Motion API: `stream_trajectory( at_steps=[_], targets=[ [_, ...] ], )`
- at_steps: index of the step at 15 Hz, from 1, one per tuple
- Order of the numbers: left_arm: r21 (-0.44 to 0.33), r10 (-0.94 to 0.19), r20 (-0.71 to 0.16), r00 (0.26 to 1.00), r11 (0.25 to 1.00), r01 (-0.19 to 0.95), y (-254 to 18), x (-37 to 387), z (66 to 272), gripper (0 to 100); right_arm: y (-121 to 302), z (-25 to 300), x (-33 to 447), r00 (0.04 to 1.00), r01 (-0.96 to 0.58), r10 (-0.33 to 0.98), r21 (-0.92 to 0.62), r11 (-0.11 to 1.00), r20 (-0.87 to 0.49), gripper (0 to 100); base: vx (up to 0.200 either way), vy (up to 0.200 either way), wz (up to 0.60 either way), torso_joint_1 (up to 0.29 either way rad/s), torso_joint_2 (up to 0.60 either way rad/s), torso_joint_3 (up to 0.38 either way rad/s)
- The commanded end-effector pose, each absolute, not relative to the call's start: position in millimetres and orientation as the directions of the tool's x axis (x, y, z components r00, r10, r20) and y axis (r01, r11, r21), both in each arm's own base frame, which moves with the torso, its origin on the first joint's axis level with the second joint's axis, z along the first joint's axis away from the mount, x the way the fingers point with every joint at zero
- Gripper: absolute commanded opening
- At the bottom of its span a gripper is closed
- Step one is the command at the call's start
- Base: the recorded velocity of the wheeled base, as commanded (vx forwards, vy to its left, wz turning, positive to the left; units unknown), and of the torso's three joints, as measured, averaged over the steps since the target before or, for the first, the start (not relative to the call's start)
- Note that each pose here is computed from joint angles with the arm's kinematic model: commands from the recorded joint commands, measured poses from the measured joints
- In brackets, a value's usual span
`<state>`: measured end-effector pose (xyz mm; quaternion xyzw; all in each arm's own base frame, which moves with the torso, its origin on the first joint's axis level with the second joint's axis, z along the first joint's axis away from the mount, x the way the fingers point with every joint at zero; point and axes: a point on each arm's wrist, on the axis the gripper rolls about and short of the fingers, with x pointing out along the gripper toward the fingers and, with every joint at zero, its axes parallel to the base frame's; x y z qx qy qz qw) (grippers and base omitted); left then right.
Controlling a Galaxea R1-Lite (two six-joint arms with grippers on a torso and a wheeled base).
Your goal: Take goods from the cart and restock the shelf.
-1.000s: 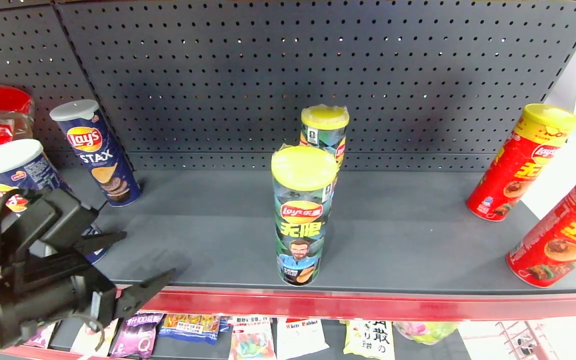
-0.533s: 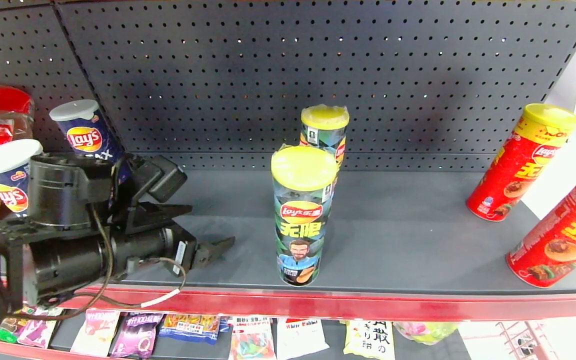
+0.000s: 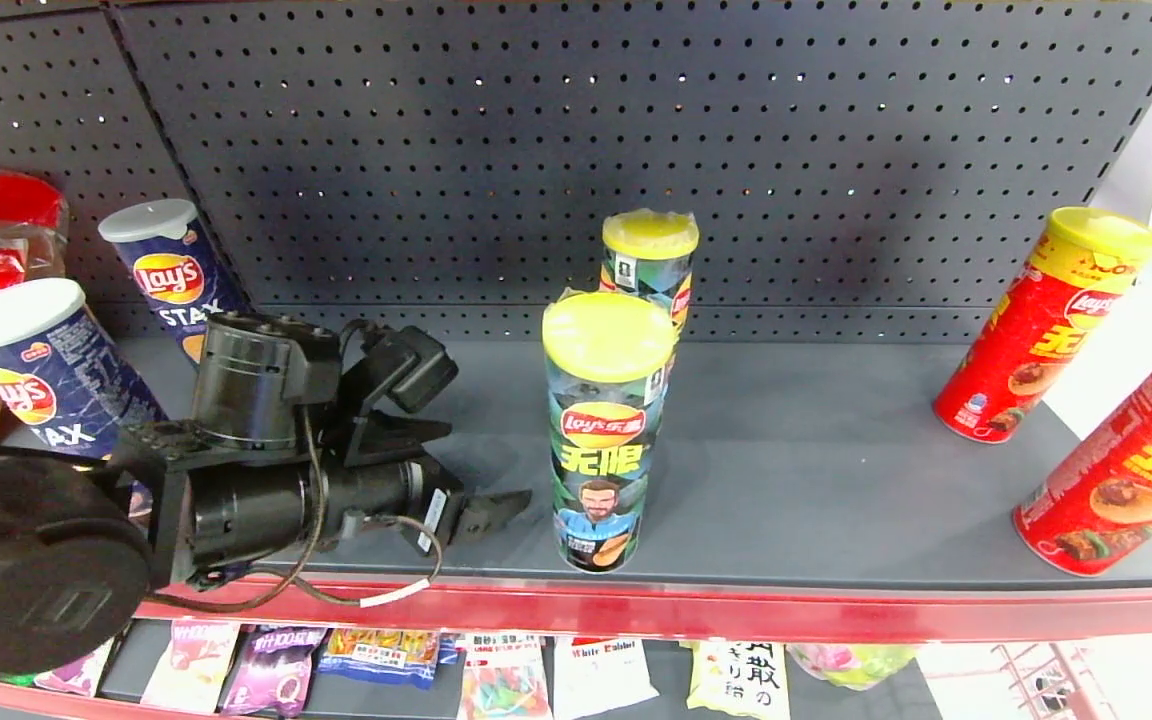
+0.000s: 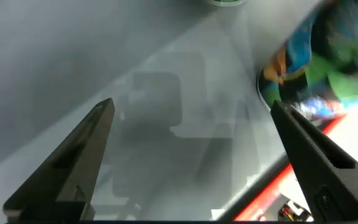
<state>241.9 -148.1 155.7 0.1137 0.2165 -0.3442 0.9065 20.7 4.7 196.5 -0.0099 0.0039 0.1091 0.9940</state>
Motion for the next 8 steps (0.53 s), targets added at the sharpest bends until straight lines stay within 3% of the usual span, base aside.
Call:
stream_trajectory(
  at_steps=[1, 8],
  targets=[
    [0.057, -0.577, -0.475, 0.664, 0.733, 0.678, -154, 248, 153, 100, 5, 195, 22, 0.976, -0.218, 0.218, -0.018, 0.976, -0.018, 100, 0.000, 0.000, 0.00, 0.000, 0.00, 0.000],
    [0.054, -0.607, -0.477, 0.636, 0.702, 0.710, -173, 254, 151, 100, 5, 195, 23, 0.975, -0.220, 0.219, -0.018, 0.975, -0.024, 100, 0.000, 0.000, 0.00, 0.000, 0.00, 0.000]
  ],
)
